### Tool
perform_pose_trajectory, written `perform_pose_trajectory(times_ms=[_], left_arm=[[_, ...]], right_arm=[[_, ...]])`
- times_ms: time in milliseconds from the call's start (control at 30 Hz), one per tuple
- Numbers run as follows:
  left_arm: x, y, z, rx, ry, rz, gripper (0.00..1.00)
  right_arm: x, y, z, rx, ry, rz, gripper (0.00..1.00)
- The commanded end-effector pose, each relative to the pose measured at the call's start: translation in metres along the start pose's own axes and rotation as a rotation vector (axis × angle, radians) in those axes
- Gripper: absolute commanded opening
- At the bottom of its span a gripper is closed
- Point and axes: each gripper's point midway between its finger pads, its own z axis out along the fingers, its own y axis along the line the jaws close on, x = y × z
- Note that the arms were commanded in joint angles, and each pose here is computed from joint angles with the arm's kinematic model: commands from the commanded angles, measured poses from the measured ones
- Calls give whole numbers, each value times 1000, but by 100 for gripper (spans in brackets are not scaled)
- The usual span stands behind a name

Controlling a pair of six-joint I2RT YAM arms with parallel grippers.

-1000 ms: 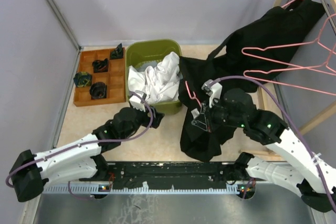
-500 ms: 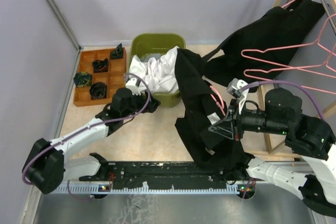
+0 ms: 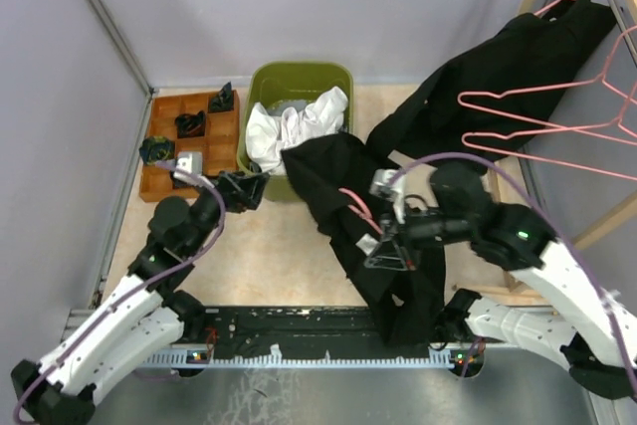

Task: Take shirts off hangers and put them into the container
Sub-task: Move the bin to the center of the board, then remove the shirt from the hanger.

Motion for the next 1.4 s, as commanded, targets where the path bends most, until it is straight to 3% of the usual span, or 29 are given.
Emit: perform_pose_trajectory(times_ms=[0, 133, 267, 500, 900, 1067, 1300, 1367], left_arm=[[-12, -4, -22, 51, -38, 89, 83], [-22, -56, -49, 367, -78, 230, 83], [-22, -88, -74, 585, -105, 283, 82], [2, -117, -98, 875, -127, 327, 83], [-2, -131, -82, 942, -139, 347, 88], [-4, -132, -75, 923, -133, 327, 99], [1, -135, -77, 963, -118, 334, 99], [4, -136, -76, 973, -99, 326, 92]], right_arm=[[-18, -3, 48, -149, 7, -1, 0], [-21, -6, 77, -237, 53, 43, 0], [-28, -23, 101, -201, 37, 101, 0], [-33, -26, 123, -245, 41, 204, 0], [-5, -28, 133, -254, 149, 236, 0], [-1, -21, 137, -272, 175, 218, 0], [-1, -20, 140, -276, 181, 217, 0], [-2, -18, 140, -280, 180, 211, 0]])
